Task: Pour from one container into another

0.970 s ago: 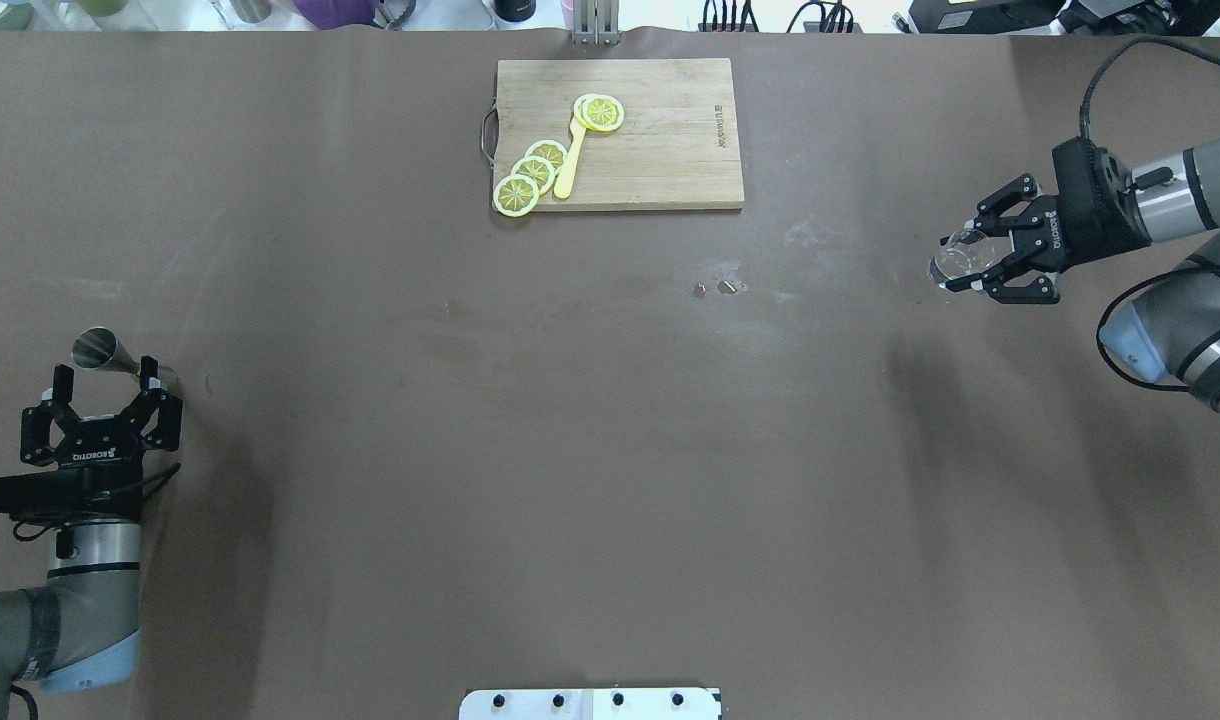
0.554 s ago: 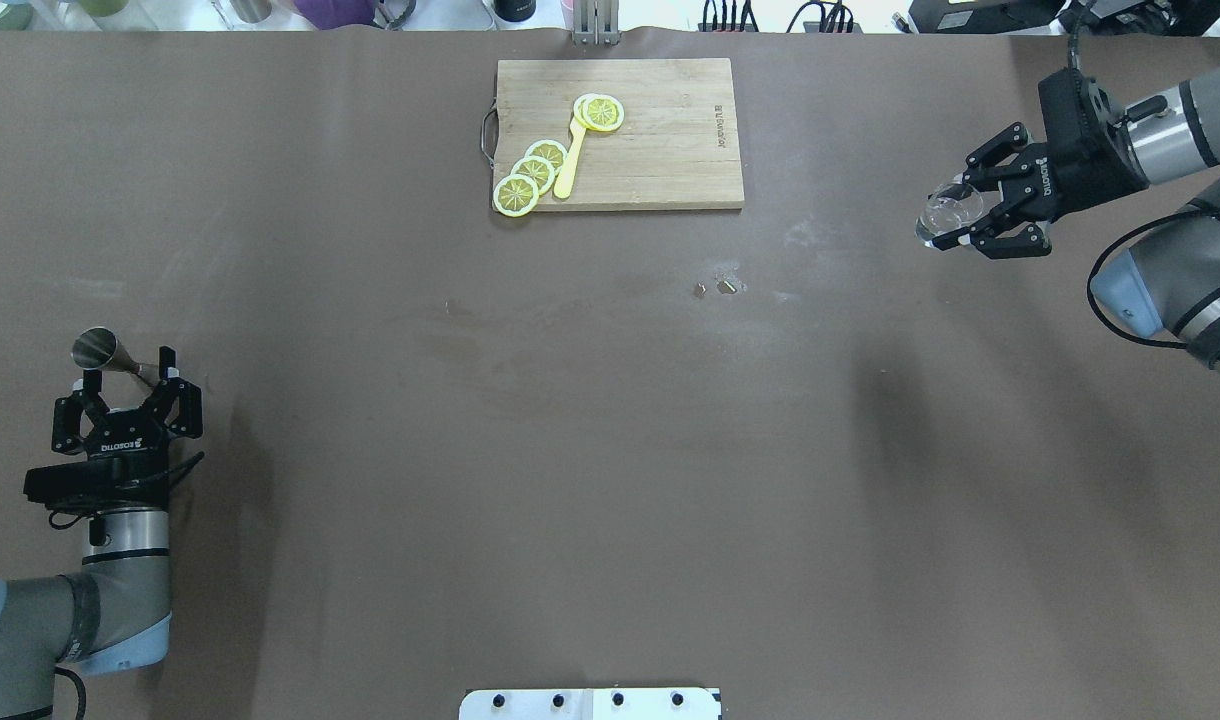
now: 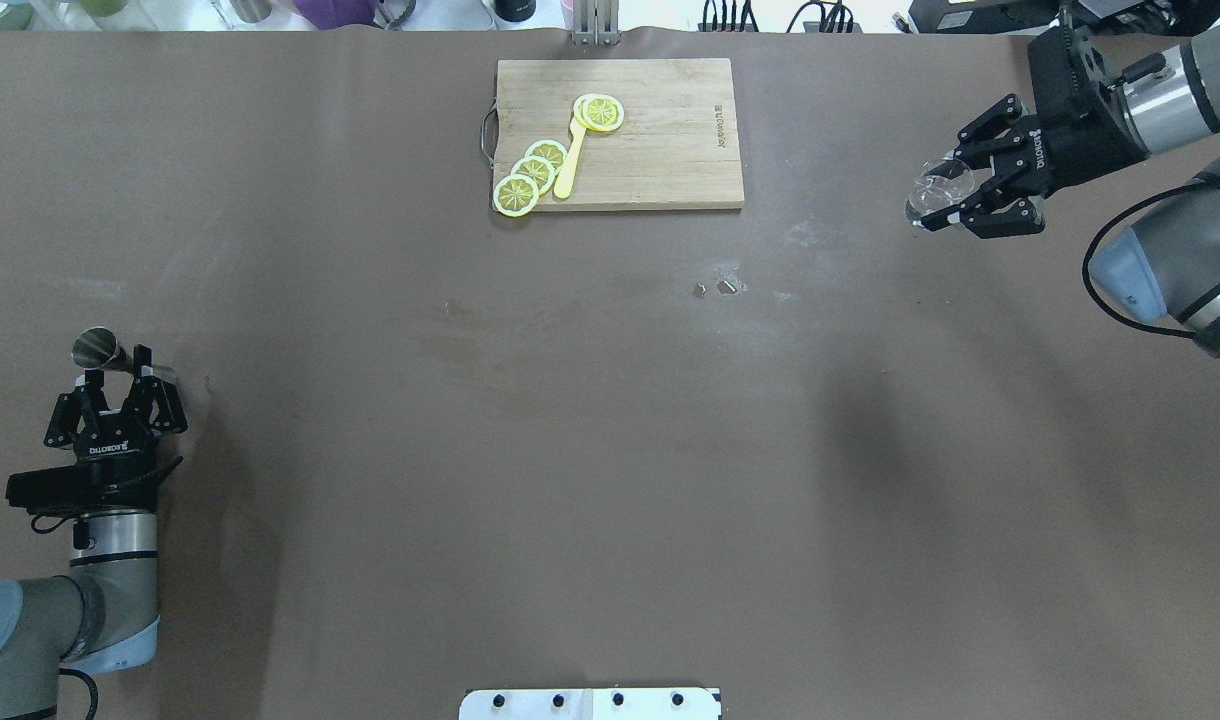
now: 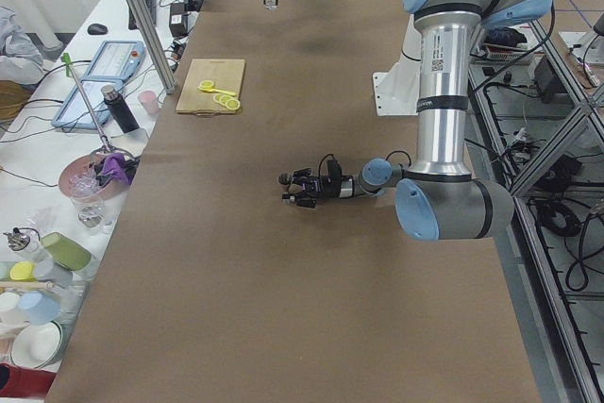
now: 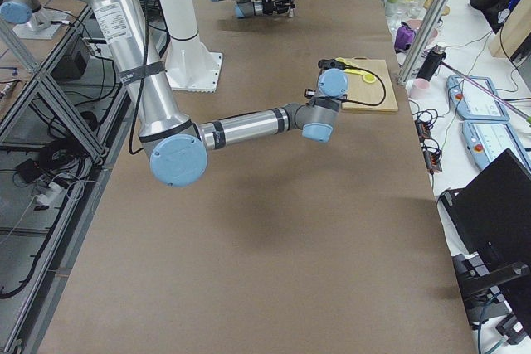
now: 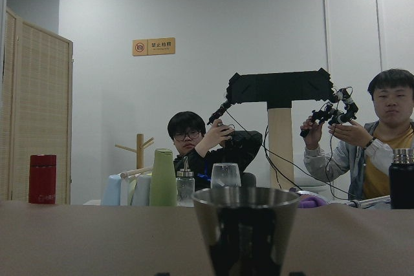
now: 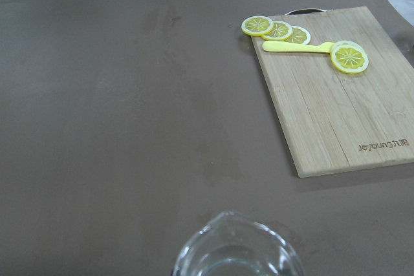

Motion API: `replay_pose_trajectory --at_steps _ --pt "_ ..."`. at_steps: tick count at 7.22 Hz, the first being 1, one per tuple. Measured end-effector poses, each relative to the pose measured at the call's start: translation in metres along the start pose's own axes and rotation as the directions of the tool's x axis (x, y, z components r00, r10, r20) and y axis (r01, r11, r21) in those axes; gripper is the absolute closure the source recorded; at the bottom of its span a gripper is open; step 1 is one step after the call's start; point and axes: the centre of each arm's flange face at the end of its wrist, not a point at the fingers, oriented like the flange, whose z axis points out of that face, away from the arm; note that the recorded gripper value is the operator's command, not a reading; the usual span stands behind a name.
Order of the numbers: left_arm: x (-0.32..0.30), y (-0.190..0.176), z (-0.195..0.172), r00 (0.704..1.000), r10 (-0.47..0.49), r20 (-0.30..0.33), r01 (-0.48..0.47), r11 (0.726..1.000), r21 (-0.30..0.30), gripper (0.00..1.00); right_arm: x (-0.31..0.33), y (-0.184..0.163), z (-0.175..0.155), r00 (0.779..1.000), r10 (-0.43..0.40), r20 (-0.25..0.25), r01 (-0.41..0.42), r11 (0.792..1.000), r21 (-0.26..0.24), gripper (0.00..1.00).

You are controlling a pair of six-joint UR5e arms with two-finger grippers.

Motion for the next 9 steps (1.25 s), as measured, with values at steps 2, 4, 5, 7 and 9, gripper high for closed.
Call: replay_pose_trajectory --at_steps 2,4,5,7,9 --pt "0.006 -0.006 -0.001 1.0 0.008 -0.002 -0.008 1.0 -0.001 1.0 0.0 -0.001 0.004 1.0 0.01 0.007 -0.01 1.0 -0.007 1.0" --pt "0.029 -0.036 -0.003 1.0 0.007 -0.002 -0.007 1.0 -0.002 1.0 -0.002 -0.001 0.008 1.0 0.014 0.014 -0.013 1.0 -0.011 1.0" --pt "0.053 -0.061 -0.005 1.0 -0.002 -0.008 0.002 1.0 -0.002 1.0 -0.002 -0.003 0.009 1.0 0.012 0.016 -0.012 1.0 -0.01 1.0" --pt "0.122 -0.115 -0.01 0.998 0.006 -0.061 -0.006 1.0 0.014 1.0 -0.002 -0.013 0.009 1.0 0.008 0.016 -0.008 1.0 -0.008 1.0" --pt "0.182 -0.137 -0.024 0.994 0.031 -0.108 -0.029 0.999 0.02 1.0 -0.009 -0.037 0.002 1.0 0.019 0.017 -0.018 1.0 -0.015 1.0"
